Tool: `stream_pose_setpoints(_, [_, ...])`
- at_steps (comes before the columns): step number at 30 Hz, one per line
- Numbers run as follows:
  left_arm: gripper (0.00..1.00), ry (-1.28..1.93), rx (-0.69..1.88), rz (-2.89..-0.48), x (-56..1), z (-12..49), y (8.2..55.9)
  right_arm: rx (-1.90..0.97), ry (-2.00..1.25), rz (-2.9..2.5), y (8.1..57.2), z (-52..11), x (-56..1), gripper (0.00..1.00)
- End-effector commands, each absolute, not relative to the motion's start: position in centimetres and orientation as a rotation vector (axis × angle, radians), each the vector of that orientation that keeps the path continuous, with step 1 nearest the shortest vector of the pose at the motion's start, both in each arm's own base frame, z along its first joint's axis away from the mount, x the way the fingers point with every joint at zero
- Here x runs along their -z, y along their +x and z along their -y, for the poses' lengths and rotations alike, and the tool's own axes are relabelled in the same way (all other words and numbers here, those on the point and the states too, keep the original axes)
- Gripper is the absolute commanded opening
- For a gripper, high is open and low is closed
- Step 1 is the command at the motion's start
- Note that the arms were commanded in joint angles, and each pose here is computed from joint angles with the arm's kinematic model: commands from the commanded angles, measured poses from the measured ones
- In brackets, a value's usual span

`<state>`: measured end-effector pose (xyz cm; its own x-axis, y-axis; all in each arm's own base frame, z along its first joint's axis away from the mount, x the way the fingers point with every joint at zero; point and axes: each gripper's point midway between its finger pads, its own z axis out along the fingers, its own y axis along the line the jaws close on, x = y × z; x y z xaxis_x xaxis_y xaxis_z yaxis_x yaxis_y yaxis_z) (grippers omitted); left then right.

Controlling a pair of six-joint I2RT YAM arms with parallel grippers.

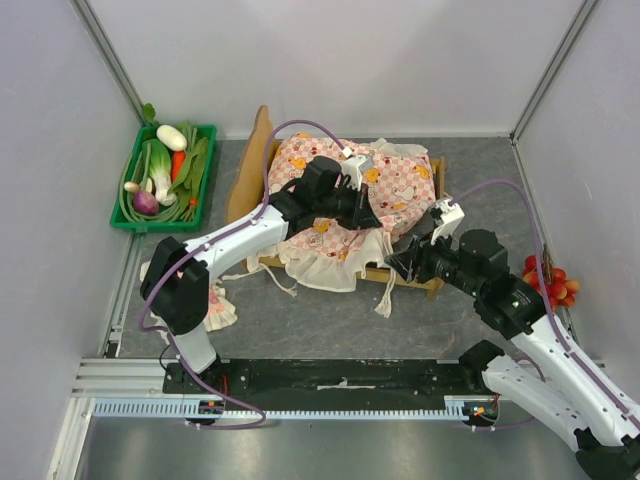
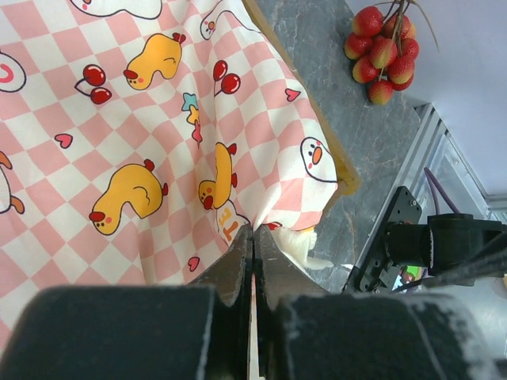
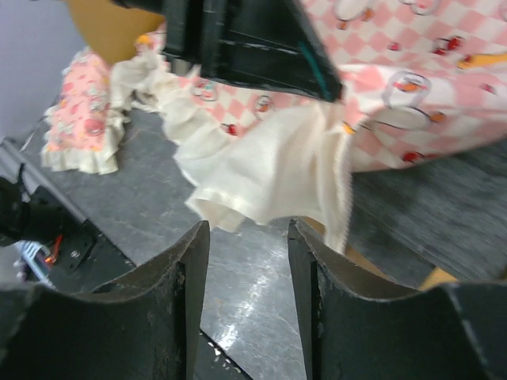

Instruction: Set up the pet bed

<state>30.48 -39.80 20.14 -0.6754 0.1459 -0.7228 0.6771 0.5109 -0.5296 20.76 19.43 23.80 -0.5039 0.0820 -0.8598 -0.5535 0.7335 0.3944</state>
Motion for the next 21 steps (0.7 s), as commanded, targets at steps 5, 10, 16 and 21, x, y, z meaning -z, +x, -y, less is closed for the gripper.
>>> stream_pose_setpoints(5, [0.02, 0.673, 1.132, -2.102, -21.4, 39.6, 30.7, -0.559, -0.212, -2.098, 22.0, -15.7, -20.4, 0.43])
stream_pose_setpoints(10, [0.02, 0.681, 1.146, -2.103, -21.3, 39.7, 30.5, -0.509, -0.16, -2.094, 23.6, -15.6, -19.2, 0.38])
stream_pose_setpoints(16, [0.02, 0.678, 1.158, -2.099, -21.6, 39.7, 30.3, -0.437, -0.151, -2.082, 25.7, -15.6, -19.1, 0.32])
stream_pose_setpoints(21, [0.02, 0.678, 1.16, -2.099, -21.6, 39.8, 30.3, -0.501, -0.18, -2.074, 26.0, -17.0, -19.0, 0.31])
